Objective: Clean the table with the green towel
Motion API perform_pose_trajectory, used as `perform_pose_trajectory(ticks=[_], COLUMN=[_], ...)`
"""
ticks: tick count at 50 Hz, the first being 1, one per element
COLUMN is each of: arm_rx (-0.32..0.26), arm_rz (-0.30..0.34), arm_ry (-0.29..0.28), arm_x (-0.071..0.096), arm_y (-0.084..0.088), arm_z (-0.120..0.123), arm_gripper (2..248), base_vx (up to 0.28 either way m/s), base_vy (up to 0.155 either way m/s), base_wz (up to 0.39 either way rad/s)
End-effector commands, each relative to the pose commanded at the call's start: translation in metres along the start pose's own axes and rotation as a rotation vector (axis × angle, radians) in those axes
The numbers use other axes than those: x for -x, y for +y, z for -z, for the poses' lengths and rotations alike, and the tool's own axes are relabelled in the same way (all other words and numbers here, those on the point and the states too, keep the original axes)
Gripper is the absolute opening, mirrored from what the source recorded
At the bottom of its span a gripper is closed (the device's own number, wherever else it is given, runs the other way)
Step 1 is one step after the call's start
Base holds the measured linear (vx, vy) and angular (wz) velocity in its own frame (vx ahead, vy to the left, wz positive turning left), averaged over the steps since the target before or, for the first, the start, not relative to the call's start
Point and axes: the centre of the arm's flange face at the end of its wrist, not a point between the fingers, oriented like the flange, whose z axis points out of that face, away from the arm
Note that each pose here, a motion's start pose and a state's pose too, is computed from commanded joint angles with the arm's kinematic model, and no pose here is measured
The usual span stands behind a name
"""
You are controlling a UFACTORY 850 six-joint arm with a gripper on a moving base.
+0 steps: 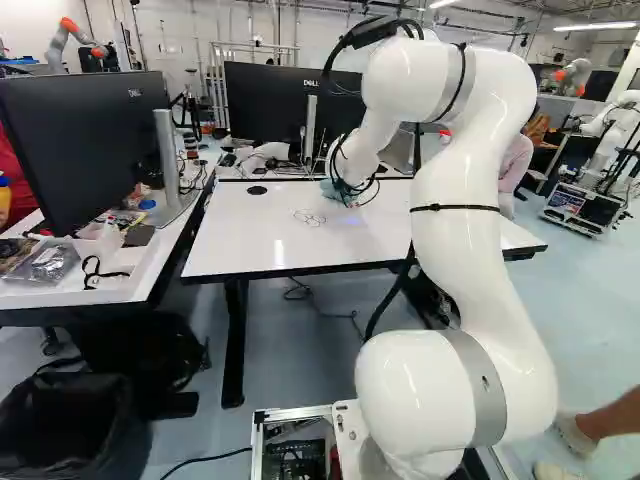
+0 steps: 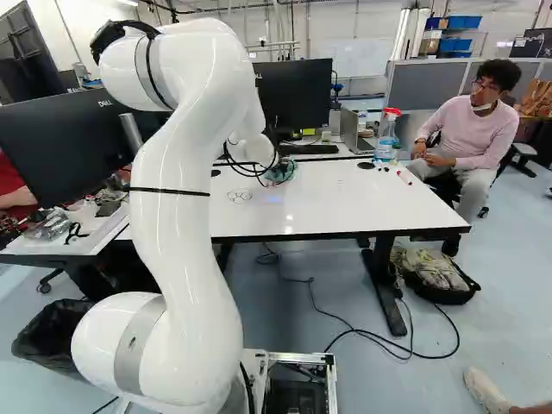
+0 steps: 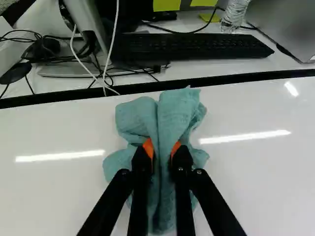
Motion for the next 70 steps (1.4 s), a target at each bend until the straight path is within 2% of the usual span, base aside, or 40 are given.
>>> perform_pose_trajectory(ticks=[20, 49, 70], arm_rx=[-0.004, -0.059, -0.094], arm_rz=[0.003, 0.044, 0.071], arm_ry=[0.025, 0.068, 0.055], arm_x=[-0.013, -0.03, -0.016], arm_y=[-0.003, -0.047, -0.072], arm_z=[0.015, 0.053, 0.082], arm_gripper=[55, 55, 55], base_vx=[0.0, 0.0, 0.0], base_vy=[0.0, 0.0, 0.0], base_wz=[0.0, 0.0, 0.0])
